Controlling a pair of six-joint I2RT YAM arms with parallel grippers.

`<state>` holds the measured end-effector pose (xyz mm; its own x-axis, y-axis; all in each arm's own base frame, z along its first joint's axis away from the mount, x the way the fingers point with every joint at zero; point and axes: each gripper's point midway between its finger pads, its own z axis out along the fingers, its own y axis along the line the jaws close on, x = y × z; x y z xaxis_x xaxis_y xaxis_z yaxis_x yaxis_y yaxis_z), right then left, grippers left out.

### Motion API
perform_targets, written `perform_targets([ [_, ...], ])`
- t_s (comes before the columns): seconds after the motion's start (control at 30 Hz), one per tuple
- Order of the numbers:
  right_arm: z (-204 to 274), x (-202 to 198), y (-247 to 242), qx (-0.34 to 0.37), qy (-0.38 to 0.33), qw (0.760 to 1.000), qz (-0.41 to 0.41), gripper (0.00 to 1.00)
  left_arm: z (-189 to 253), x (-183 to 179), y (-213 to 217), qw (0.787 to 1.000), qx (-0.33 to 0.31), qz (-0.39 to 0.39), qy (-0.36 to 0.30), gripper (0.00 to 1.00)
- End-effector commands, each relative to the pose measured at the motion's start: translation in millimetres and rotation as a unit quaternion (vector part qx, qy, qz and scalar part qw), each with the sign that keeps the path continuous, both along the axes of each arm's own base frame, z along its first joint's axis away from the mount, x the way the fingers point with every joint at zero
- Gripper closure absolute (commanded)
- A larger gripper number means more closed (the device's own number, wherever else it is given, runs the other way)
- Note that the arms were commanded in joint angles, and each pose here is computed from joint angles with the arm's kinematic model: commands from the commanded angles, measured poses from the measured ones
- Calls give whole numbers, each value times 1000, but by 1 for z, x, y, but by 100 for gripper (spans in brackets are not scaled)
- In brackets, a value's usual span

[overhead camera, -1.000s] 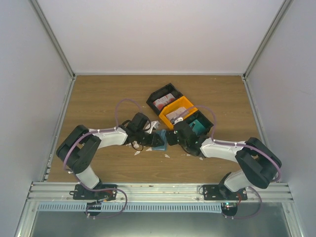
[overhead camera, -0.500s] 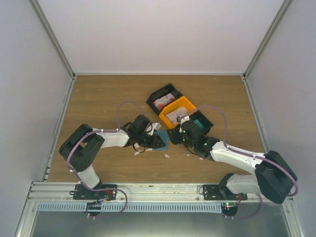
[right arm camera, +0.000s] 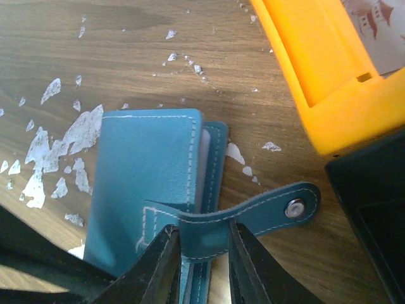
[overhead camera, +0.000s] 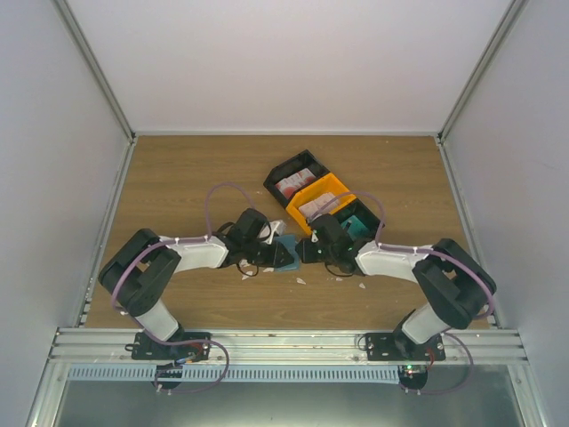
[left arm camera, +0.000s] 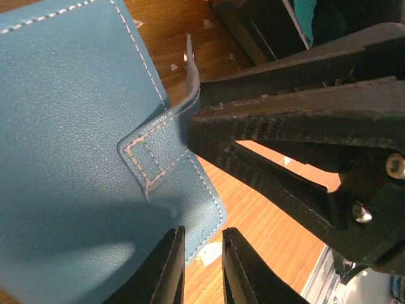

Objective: Put the credit cards into the card holder
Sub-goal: Close the card holder at the center of the board.

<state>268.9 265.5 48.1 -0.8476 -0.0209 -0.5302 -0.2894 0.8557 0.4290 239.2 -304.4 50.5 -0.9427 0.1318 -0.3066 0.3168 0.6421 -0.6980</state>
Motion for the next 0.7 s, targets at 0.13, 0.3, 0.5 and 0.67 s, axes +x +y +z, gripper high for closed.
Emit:
perform_targets([
  [0.13, -25, -3, -14, -34, 59, 997, -45, 76, 9, 18, 18, 995, 63, 73, -11, 67],
  [0.3, -32, -7, -21, -52, 70, 995, -46, 71, -1, 25, 40, 988, 102, 116, -7, 57],
  [0.5, -30, -4, -15, -47, 75, 996, -31, 68, -15, 28, 48, 986, 98, 136, 25, 51],
  [0.67, -8, -4, -9, -26, 51, 998, -9, 67, -23, 31, 45, 986, 102, 131, 32, 56],
])
